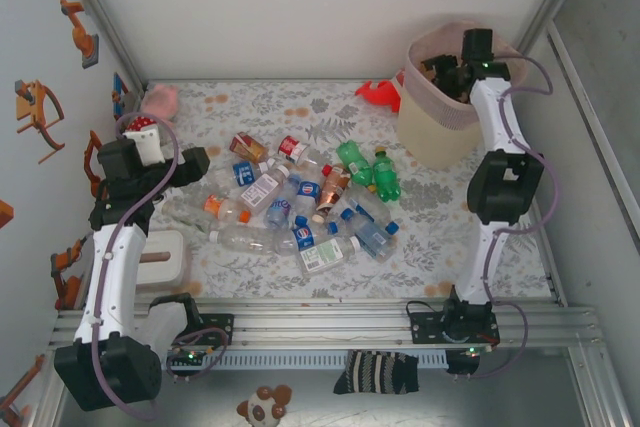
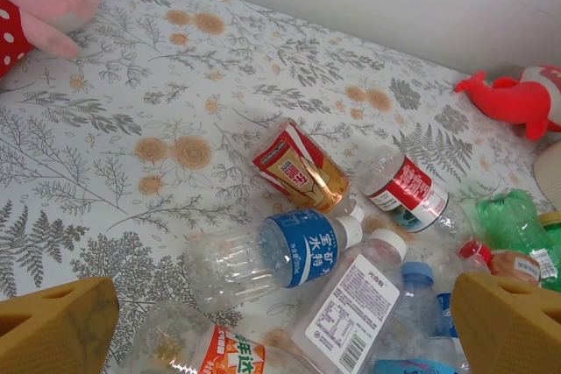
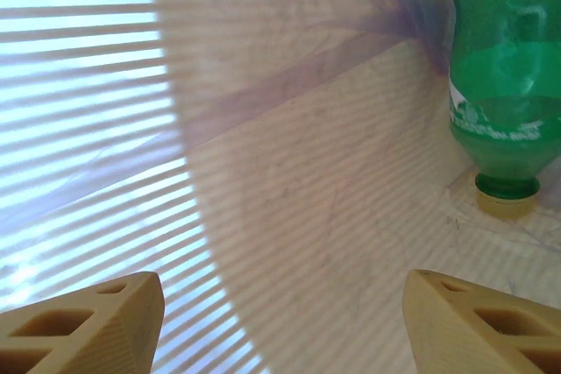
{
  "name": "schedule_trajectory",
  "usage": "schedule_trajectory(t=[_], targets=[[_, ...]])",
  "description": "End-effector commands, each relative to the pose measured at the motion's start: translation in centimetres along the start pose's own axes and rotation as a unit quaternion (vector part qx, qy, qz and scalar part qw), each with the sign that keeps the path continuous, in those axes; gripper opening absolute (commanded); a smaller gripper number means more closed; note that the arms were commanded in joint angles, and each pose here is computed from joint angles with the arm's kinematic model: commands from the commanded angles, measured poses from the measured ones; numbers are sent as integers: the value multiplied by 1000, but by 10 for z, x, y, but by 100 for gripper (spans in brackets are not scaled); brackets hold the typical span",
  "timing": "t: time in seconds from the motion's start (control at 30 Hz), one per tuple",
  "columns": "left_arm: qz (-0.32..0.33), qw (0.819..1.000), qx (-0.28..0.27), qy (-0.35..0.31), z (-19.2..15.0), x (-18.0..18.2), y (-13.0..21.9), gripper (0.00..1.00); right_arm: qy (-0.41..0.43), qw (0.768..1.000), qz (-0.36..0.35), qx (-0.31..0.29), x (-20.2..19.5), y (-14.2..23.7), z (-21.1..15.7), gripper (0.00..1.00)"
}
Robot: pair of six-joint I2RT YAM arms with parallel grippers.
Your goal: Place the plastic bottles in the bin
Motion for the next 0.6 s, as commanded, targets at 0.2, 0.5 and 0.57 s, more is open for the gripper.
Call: schedule_trajectory(t=[0.2,0.5,0.57], targets=[[3,1000,7,2,-2,2,-1,97,91,995,2,-44,22,80,-15,71],[3,1000,7,3,-1,3,-1,97,150,984,-58,-73,0,124,-17,71],[3,1000,8,4,-2,3,-2,97,154,982,-72,-80,-7,132,-13,71]])
Point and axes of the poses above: each hand's point on the last joint's axis, 136 mm out from that joint toward the fingers, its own y axis back along the fingers, its own x axis along the line the jaws close on, z = x × y, the point moved 10 cm from there along y, back along the fingers, and after that the axes turned 7 degrees about y, right-handed, at the moved point
